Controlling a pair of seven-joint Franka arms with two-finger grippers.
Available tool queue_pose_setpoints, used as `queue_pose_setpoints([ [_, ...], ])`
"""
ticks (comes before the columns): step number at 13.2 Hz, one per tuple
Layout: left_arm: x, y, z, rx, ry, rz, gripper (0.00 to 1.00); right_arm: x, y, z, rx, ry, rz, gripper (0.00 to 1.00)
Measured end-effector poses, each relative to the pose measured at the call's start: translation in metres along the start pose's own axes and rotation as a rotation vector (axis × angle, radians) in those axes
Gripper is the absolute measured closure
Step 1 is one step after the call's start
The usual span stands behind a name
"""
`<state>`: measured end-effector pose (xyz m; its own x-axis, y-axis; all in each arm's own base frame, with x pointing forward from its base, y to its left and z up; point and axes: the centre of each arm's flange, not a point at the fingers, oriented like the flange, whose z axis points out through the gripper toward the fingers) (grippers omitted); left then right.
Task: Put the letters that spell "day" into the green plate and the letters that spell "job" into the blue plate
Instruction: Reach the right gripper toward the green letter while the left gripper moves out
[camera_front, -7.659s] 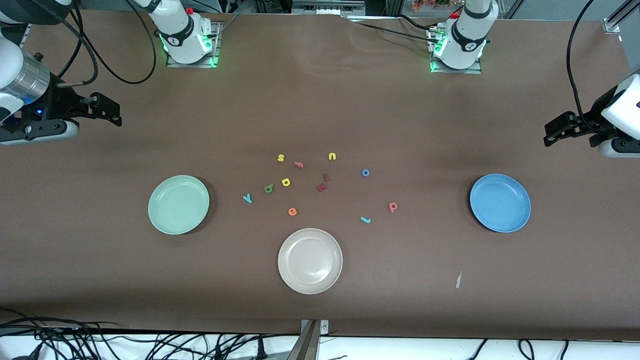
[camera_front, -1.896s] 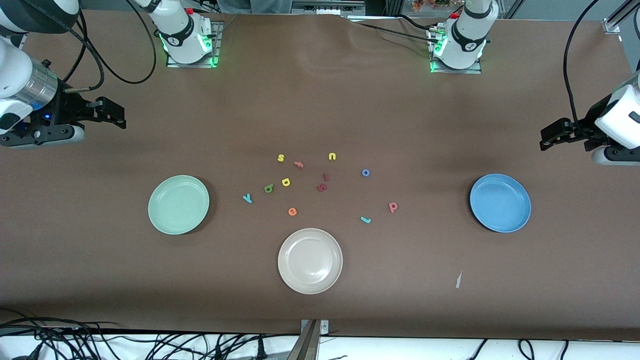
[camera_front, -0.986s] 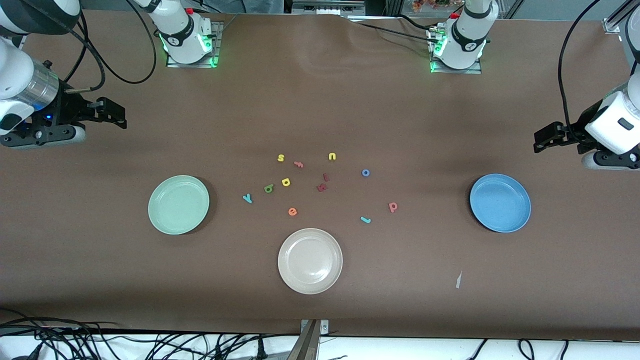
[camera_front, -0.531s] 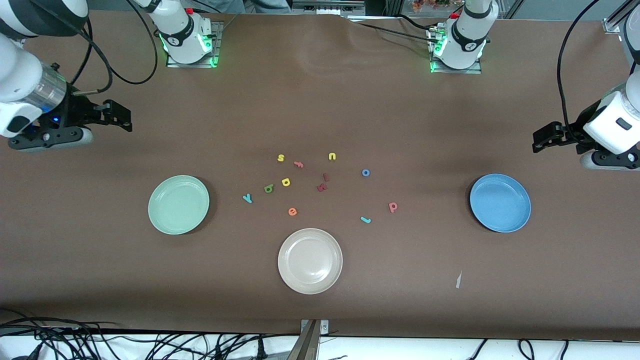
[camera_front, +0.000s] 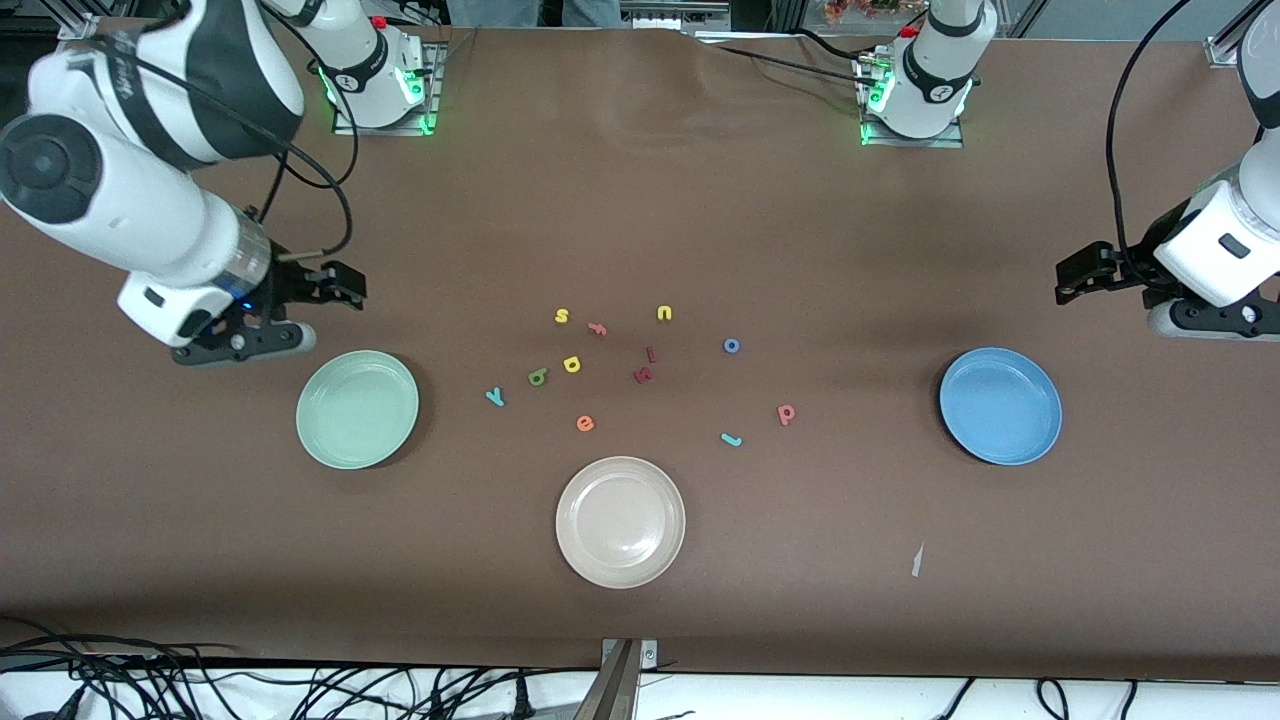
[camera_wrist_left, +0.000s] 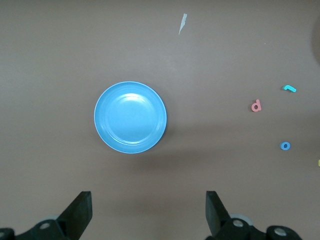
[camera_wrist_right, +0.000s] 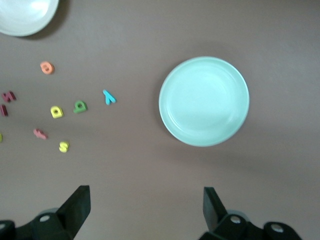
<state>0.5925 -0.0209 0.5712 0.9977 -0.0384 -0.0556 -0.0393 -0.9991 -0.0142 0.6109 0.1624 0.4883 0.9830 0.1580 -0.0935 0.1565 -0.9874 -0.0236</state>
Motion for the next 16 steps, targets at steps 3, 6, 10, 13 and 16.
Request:
queue_pose_setpoints([
  [3,0.003,0.006,0.007,-0.005,-0.013,0.01,0.0,0.021,-0.034,0.028,-0.002,0.024,0.015,0.0],
  [6,0.005,0.013,0.011,-0.006,-0.02,0.022,0.0,0.029,-0.094,0.067,-0.059,0.042,0.029,0.0],
  [10,0.005,0.019,0.011,-0.006,-0.02,0.032,0.0,0.035,-0.166,0.126,-0.056,0.091,0.083,0.0],
  [13,0.005,0.025,0.012,-0.007,-0.021,0.042,0.0,0.044,-0.166,0.174,-0.017,0.162,0.11,0.0],
  [16,0.007,0.027,0.016,-0.021,-0.029,0.044,0.0,0.037,-0.162,0.214,0.004,0.194,0.115,0.0],
])
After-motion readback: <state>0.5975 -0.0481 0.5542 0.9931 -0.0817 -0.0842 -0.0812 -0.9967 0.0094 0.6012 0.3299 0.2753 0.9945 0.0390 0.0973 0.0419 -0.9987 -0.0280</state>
